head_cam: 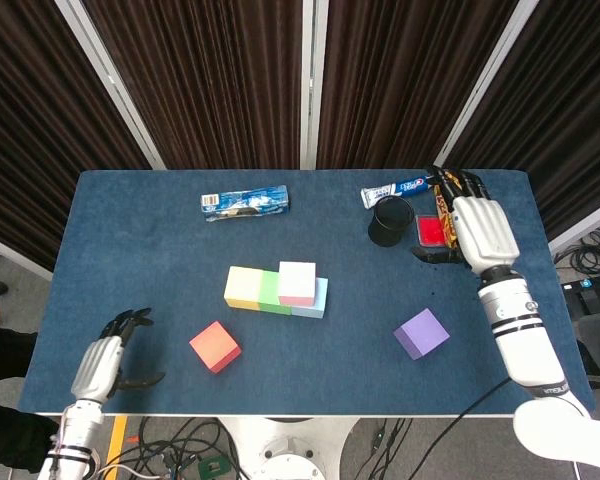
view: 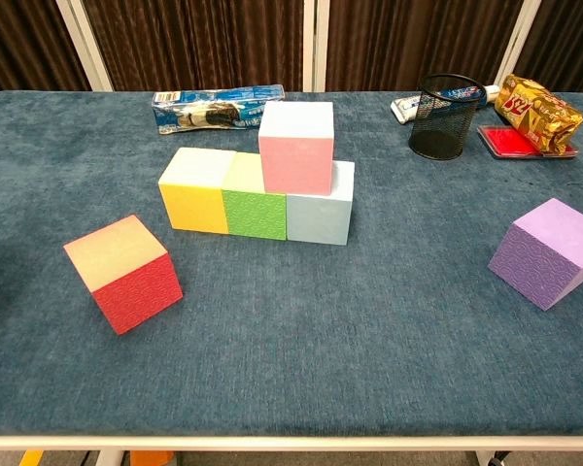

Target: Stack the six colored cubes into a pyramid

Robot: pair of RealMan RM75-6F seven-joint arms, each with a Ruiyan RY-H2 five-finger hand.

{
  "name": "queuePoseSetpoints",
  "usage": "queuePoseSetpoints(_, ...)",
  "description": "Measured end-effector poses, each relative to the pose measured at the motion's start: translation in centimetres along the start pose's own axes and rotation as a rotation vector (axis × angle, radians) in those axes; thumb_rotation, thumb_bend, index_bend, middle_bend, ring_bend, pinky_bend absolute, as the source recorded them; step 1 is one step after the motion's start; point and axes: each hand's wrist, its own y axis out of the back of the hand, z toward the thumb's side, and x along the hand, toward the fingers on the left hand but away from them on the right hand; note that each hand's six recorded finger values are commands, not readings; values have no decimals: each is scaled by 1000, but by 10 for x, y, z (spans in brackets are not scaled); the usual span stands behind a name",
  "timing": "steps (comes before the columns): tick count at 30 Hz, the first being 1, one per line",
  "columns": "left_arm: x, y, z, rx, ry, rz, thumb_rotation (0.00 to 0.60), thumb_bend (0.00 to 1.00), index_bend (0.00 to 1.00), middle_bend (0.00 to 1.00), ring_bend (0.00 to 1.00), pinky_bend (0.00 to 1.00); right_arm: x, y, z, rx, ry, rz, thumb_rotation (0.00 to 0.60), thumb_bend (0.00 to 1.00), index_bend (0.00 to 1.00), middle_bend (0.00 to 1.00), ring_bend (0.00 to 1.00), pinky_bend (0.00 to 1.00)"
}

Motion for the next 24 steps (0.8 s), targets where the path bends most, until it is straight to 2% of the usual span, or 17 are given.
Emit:
queuePoseSetpoints(4,9,-28,23,-37,-3,-29,600,0,116,240,35,98,5,2,-24,-2,-7,13,600,35,0,150,0,0)
queuePoseSetpoints(7,17,-40,39,-70,-16,-45,600,0,116,229,35,91,9,4,-34,6,-11,15,600,36,0,144,0,0)
queuePoseSetpoints(14,16,-48,57,-81,-14,-47,600,0,105,91,0,52,12,6,-40,12,-9,1,600,37,0,117,0,0)
queuePoseSetpoints(18,15,-55,60,-104,14,-59,600,0,93,64,0,25,12,1,-40,15,-5,12,600,39,0,108,0,0)
queuePoseSetpoints(24,19,-66,62,-60,57,-54,600,0,88,55,0,21,12,-5,-41,15,-1,19,600,43,0,100,0,0)
